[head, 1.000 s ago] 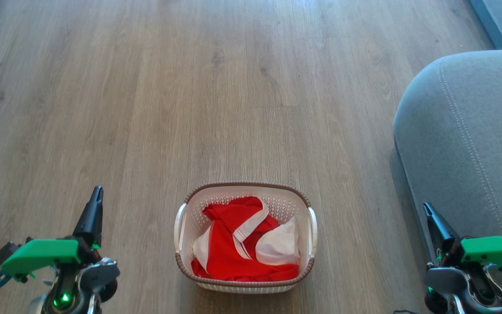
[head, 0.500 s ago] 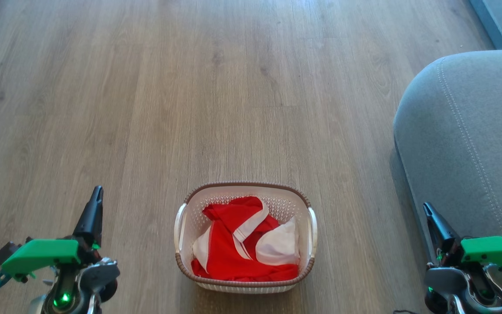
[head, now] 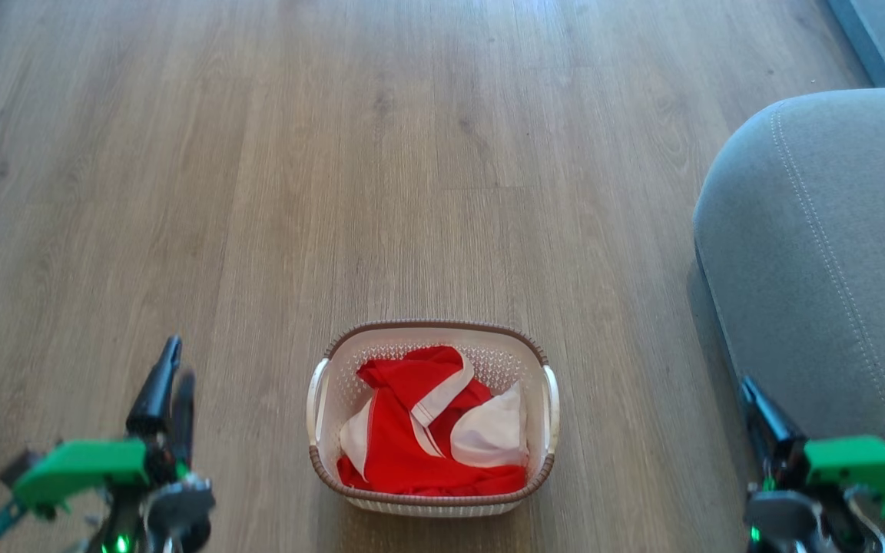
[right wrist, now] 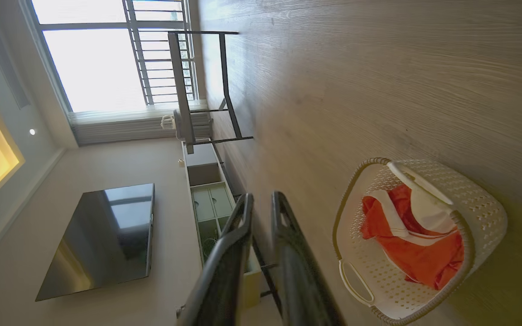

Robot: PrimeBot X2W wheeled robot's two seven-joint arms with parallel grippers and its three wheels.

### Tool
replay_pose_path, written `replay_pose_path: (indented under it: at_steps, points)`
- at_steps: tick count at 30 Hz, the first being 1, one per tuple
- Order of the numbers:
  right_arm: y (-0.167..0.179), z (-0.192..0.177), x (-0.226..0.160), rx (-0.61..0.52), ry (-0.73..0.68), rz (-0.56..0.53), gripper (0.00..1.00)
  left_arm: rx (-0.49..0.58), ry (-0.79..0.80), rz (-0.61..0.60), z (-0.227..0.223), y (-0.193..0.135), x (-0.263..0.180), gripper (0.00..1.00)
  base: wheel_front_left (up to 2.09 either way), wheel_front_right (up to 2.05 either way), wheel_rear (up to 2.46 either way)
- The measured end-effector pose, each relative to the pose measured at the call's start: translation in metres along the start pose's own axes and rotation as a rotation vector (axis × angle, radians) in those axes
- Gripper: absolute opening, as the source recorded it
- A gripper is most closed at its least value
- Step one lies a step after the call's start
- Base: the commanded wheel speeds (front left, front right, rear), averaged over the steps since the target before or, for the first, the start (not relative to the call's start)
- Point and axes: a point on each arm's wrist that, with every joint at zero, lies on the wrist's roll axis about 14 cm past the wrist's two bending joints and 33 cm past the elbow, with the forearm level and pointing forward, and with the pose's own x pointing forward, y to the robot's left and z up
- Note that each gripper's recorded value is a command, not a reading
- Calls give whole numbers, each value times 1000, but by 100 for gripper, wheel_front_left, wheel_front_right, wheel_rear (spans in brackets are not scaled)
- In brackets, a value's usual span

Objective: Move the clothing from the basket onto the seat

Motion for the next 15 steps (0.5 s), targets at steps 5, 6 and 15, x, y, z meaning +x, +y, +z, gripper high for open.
replay_pose_path:
  at_steps: [5, 6, 15]
  points:
    - [-26, 1, -12, 4, -7, -74, 100, -6, -8, 89, 1, 31, -16, 100, 0, 0, 0]
    - [-25, 1, -11, 3, -8, -71, 100, -6, -11, 88, 1, 31, -15, 100, 0, 0, 0]
    - [-17, 0, -9, -27, -18, -49, 100, 0, -14, 79, -4, 28, -14, 100, 0, 0, 0]
